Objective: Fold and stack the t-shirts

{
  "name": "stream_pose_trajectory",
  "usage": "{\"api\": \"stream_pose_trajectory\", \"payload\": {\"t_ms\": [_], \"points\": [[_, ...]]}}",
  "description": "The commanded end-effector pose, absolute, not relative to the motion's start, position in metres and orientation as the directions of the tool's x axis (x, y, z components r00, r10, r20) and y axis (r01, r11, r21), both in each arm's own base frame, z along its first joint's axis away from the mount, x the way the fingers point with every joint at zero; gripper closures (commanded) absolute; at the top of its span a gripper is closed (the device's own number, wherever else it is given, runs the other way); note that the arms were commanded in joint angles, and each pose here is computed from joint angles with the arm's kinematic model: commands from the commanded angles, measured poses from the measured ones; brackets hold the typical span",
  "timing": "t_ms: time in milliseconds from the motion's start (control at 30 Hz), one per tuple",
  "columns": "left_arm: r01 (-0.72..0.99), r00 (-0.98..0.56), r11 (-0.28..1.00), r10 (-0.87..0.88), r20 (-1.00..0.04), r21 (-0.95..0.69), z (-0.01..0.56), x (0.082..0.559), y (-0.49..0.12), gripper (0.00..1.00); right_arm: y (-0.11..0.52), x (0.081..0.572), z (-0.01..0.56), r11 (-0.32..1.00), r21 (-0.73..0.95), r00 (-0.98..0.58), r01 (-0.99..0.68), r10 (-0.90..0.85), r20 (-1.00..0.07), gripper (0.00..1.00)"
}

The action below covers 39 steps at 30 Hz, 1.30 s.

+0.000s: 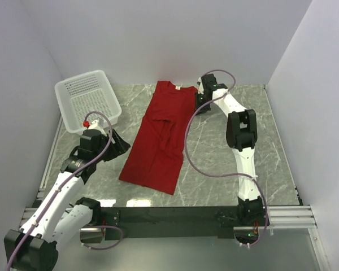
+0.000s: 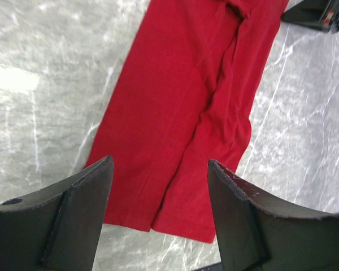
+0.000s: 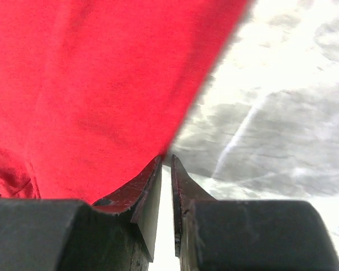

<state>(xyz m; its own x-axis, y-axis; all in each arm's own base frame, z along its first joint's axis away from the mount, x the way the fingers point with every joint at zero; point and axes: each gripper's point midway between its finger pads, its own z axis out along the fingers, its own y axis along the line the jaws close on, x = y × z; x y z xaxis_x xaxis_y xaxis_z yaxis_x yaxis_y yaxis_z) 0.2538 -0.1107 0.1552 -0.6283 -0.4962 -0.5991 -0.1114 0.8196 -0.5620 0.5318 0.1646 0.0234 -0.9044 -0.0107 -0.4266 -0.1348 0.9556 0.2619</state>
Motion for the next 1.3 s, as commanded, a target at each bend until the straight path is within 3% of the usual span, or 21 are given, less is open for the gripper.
{"api": "stream_pose_trajectory", "payload": {"t_ms": [0, 167, 367, 467, 500, 600, 667, 700, 800, 933, 1267], "points": [[-0.087, -0.679, 0.804, -0.48, -0.555, -0.589, 0.146, 0.248, -0.122, 0.27, 0.149, 0.528, 0.027, 0.966, 0.241, -0.915, -0.098, 0.007, -0.403, 0.8], [-0.09, -0.714, 0.81, -0.459, -0.53, -0.58, 0.134, 0.245, -0.125, 0.27, 0.166, 0.529, 0.051, 0.907, 0.373, -0.901, -0.197, -0.018, -0.433, 0.74], [-0.182, -0.696, 0.817, -0.5, -0.515, -0.548, 0.126, 0.245, -0.113, 0.27, 0.182, 0.525, 0.122, 0.825, 0.409, -0.811, -0.389, -0.097, -0.577, 0.63], [-0.272, -0.692, 0.803, -0.546, -0.473, -0.53, 0.114, 0.243, -0.106, 0.28, 0.195, 0.496, 0.158, 0.712, 0.401, -0.715, -0.576, -0.201, -0.67, 0.6], [-0.291, -0.693, 0.8, -0.555, -0.46, -0.525, 0.11, 0.243, -0.106, 0.28, 0.204, 0.478, 0.182, 0.626, 0.383, -0.641, -0.679, -0.252, -0.725, 0.58], [-0.394, -0.691, 0.767, -0.611, -0.386, -0.507, 0.093, 0.238, -0.104, 0.33, 0.223, 0.412, 0.184, 0.414, 0.339, -0.507, -0.845, -0.421, -0.752, 0.55], [-0.427, -0.7, 0.763, -0.618, -0.357, -0.486, 0.082, 0.235, -0.103, 0.36, 0.229, 0.364, 0.159, 0.303, 0.336, -0.45, -0.892, -0.518, -0.728, 0.54], [-0.435, -0.701, 0.761, -0.621, -0.351, -0.481, 0.079, 0.235, -0.103, 0.37, 0.231, 0.344, 0.168, 0.25, 0.278, -0.372, -0.927, -0.546, -0.75, 0.54], [-0.465, -0.709, 0.765, -0.623, -0.329, -0.447, 0.068, 0.232, -0.1, 0.4, 0.245, 0.252, 0.118, 0.003, 0.178, -0.134, -0.984, -0.67, -0.73, 0.49], [-0.504, -0.72, 0.769, -0.625, -0.301, -0.392, 0.058, 0.224, -0.095, 0.41, 0.259, 0.189, 0.091, -0.169, 0.043, 0.095, -0.985, -0.724, -0.683, 0.47], [-0.568, -0.708, 0.755, -0.651, -0.275, -0.327, 0.043, 0.213, -0.086, 0.42, 0.301, 0.147, 0.043, -0.159, -0.042, 0.155, -0.986, -0.813, -0.561, 0.47]]}}
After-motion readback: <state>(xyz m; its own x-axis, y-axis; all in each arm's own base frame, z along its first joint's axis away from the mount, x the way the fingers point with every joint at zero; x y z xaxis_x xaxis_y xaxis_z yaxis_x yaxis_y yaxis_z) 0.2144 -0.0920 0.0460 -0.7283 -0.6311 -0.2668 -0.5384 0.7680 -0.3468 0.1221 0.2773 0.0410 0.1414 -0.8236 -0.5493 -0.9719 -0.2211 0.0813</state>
